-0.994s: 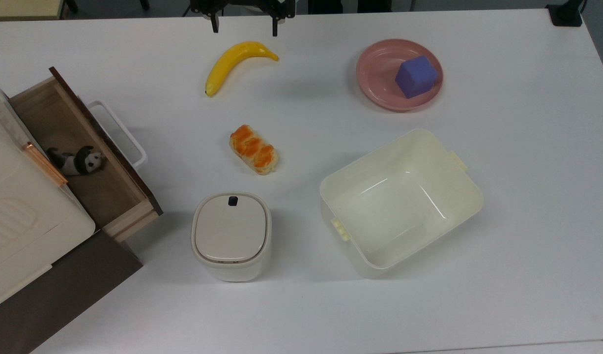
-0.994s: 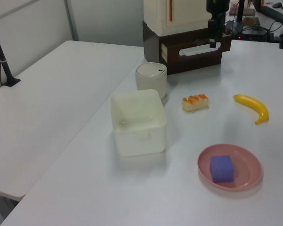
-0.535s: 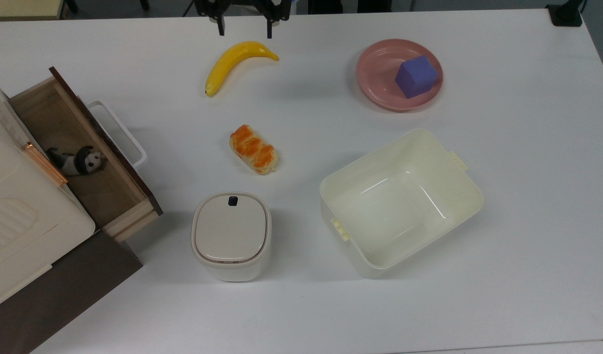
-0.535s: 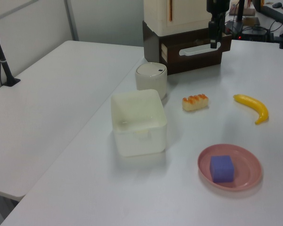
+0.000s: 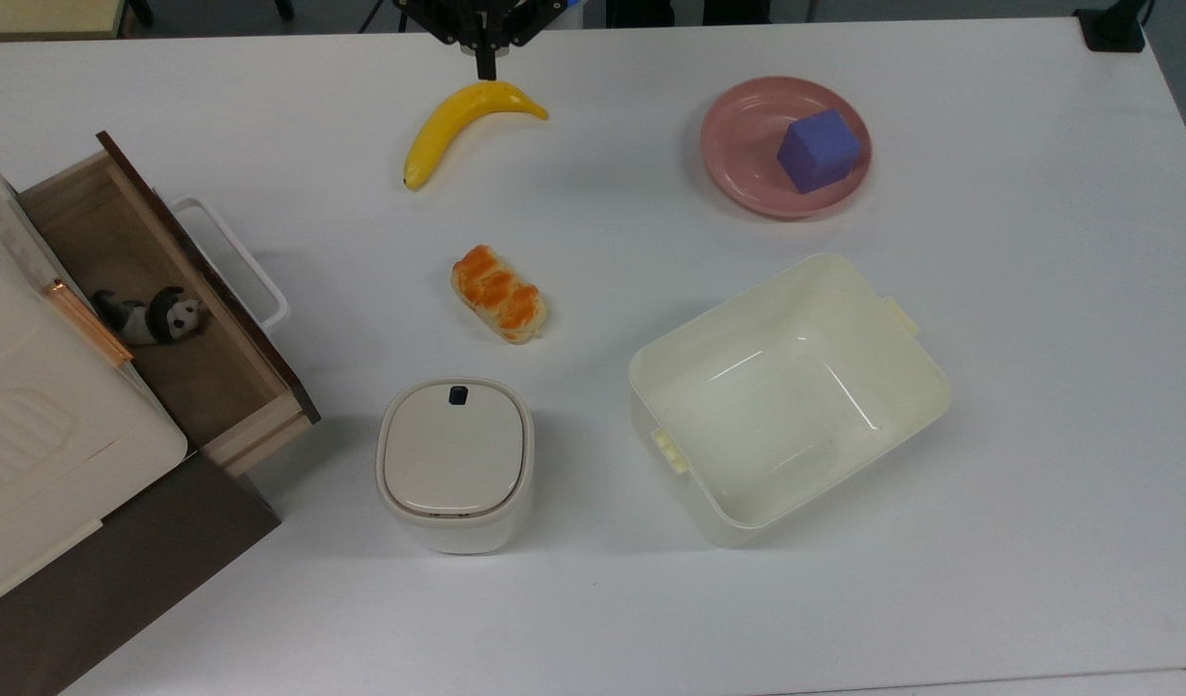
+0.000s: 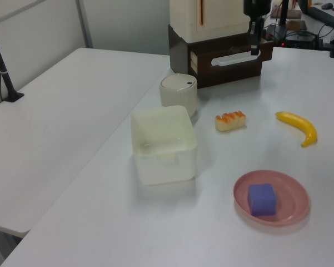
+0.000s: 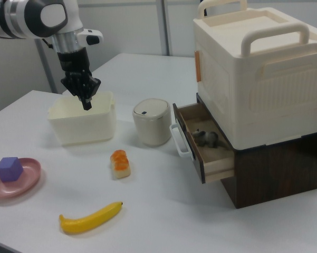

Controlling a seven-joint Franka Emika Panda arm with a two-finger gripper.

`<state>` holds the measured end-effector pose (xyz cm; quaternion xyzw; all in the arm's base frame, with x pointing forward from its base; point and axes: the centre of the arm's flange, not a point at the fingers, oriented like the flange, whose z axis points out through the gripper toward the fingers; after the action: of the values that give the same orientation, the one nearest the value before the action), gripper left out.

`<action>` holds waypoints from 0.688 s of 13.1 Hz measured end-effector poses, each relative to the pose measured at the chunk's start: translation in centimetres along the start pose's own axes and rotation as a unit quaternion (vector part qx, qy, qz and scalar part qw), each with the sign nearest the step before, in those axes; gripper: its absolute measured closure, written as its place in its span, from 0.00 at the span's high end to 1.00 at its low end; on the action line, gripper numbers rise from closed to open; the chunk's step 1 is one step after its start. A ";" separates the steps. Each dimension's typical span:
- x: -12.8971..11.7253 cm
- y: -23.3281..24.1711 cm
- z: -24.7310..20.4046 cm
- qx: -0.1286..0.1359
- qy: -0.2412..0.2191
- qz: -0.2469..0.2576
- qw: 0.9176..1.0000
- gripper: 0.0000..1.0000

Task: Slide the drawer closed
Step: 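Move the gripper to the drawer front and push it into the box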

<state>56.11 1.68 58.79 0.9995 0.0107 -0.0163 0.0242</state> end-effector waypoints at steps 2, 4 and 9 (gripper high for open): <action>0.6 0.5 0.3 0.000 0.009 0.036 0.999 0.01; 2.0 2.6 1.8 0.002 0.018 0.110 0.994 0.01; 5.5 9.7 9.1 0.004 0.022 0.314 0.949 0.01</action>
<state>61.52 -8.32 50.02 0.9525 -0.3031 0.0142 0.0240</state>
